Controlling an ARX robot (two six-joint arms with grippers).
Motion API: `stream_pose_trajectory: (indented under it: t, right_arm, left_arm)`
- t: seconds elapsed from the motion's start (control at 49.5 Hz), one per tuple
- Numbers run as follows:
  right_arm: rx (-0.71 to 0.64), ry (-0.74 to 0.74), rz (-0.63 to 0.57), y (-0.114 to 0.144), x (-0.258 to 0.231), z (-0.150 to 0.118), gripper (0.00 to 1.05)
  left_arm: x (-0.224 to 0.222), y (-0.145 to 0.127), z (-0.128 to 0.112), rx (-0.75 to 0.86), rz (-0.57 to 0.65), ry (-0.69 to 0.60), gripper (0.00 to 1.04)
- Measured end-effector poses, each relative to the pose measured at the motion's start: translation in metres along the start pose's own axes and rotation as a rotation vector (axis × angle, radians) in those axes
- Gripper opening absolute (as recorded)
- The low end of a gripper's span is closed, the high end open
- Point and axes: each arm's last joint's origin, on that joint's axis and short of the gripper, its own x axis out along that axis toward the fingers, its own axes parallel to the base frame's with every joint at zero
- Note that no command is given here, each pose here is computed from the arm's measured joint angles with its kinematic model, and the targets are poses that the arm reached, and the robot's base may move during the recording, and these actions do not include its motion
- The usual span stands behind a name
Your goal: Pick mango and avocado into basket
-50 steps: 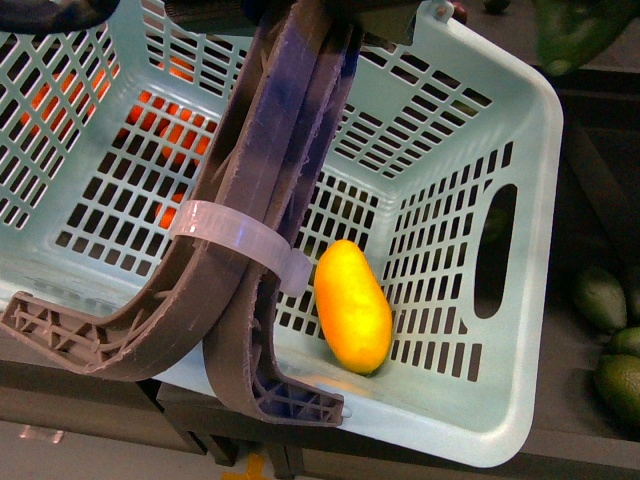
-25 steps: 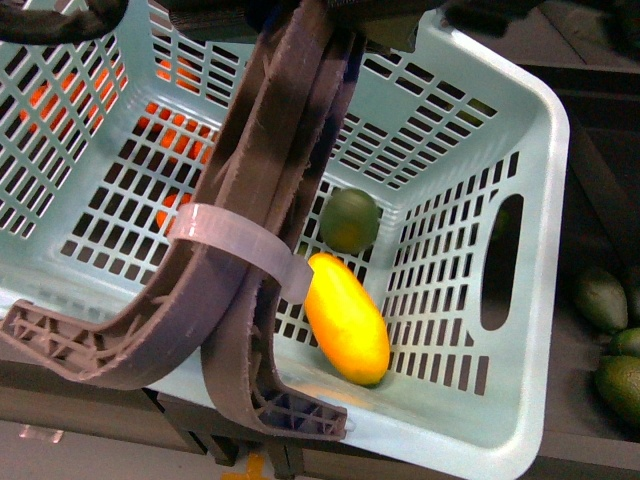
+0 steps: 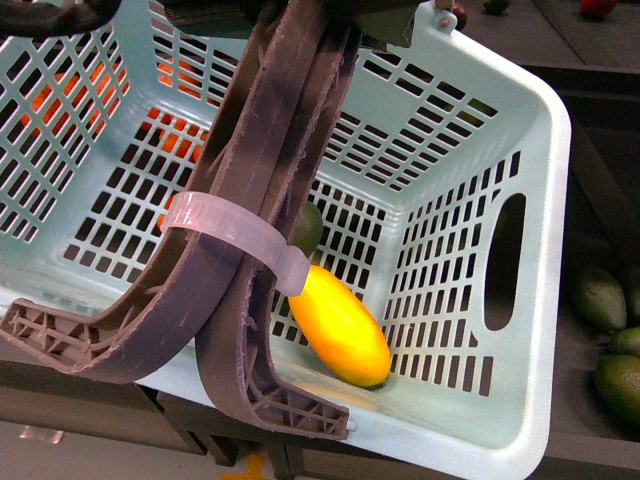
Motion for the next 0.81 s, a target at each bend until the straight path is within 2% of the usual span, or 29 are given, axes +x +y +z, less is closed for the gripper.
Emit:
stream_pose_trajectory:
  t: [0.121,0.384,0.465,0.525,0.707,0.808]
  right_arm:
    - [-0.017,-0.013,-0.061,-0.018,-0.014,-0.02,0.97]
    - [-0.022,-0.031,-0.06,-0.02,-0.015,-0.019,0.97]
    - [-0.118,-0.097,0.11,-0.026,-0.015,-0.021,0.82]
    - [-0.194,-0.125,0.163,-0.027,-0.017,-0.018,0.68]
    - [-0.25,-0.134,0.165,-0.028,-0.023,-0.017,0.29]
    - [-0.254,-0.135,0.165,-0.029,-0.025,-0.017,0.13]
  left_arm:
    - [0.0,0.0,0.0,0.0,-0.001,0.0,0.08]
    - [0.0,0.0,0.0,0.0,0.0,0.0,0.08]
    - [0.0,0.0,0.0,-0.001,0.002,-0.001,0.08]
    - [0.0,0.0,0.0,0.001,0.001,0.0,0.08]
    - [0.0,0.0,0.0,0.0,0.0,0.0,0.08]
    - [0.0,0.0,0.0,0.0,0.0,0.0,0.08]
